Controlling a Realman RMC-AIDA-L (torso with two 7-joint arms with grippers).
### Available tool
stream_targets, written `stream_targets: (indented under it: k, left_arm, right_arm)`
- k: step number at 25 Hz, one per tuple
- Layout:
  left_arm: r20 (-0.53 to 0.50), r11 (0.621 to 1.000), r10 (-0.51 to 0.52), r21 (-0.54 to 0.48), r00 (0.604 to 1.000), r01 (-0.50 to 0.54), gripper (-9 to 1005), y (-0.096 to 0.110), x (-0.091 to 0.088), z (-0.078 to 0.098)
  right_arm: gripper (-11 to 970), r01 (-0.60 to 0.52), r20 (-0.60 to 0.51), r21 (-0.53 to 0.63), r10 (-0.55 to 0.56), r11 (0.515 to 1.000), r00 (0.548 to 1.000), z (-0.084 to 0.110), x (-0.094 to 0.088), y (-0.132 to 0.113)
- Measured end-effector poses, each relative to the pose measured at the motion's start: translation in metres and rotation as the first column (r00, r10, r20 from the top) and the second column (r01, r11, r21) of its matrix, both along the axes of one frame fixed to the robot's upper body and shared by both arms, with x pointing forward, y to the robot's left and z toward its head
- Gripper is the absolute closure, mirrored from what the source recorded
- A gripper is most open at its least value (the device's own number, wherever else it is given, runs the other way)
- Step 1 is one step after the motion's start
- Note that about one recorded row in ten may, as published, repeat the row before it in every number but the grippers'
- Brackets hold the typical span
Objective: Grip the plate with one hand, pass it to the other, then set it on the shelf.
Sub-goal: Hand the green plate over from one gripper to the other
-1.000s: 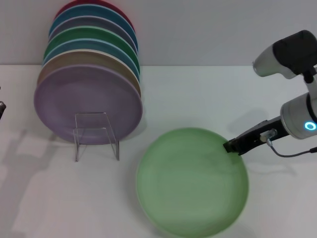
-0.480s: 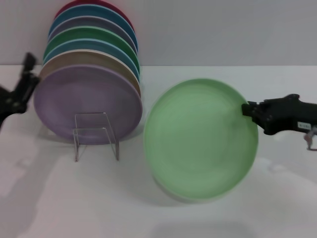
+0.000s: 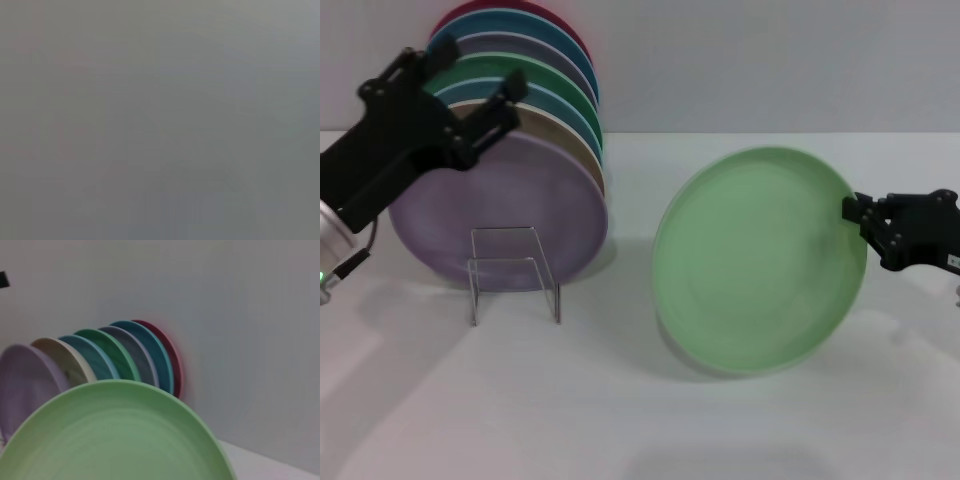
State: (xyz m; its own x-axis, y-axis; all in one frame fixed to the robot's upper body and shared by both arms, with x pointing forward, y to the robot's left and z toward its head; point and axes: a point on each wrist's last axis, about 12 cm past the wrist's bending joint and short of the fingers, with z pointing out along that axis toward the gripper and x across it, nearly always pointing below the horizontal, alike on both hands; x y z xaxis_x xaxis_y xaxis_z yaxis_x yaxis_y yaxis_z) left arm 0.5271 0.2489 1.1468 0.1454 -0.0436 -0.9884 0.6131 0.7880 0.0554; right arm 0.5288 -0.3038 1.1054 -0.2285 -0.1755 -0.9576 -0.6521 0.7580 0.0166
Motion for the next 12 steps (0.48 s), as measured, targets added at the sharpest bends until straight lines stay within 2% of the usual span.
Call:
stream_targets:
  k: [5, 8, 12]
  left_arm:
    - [-0.133, 0.993, -0.058, 0.091, 0.989, 0.071, 212, -0.019, 0.003, 0.017]
    - [-0.198, 0.982, -0.040, 0.172, 0.979, 0.075, 212, -0.033, 0.002, 0.024]
    - [-0.256, 0.947, 0.020, 0.315, 0.967, 0.064, 212, -0.054, 0.000, 0.028]
  right_arm:
    - [941, 0.018, 0.045, -0.057, -0.016, 0.998, 0.999, -0.003, 0.013, 0.003]
    - [941, 0.008, 0.065, -0.068, -0.004, 0.998, 0.998, -0.005, 0.020, 0.008]
    - [942, -0.009, 0.079, -0.067, 0.014, 0.998, 0.997, -0.006, 0.024, 0.012]
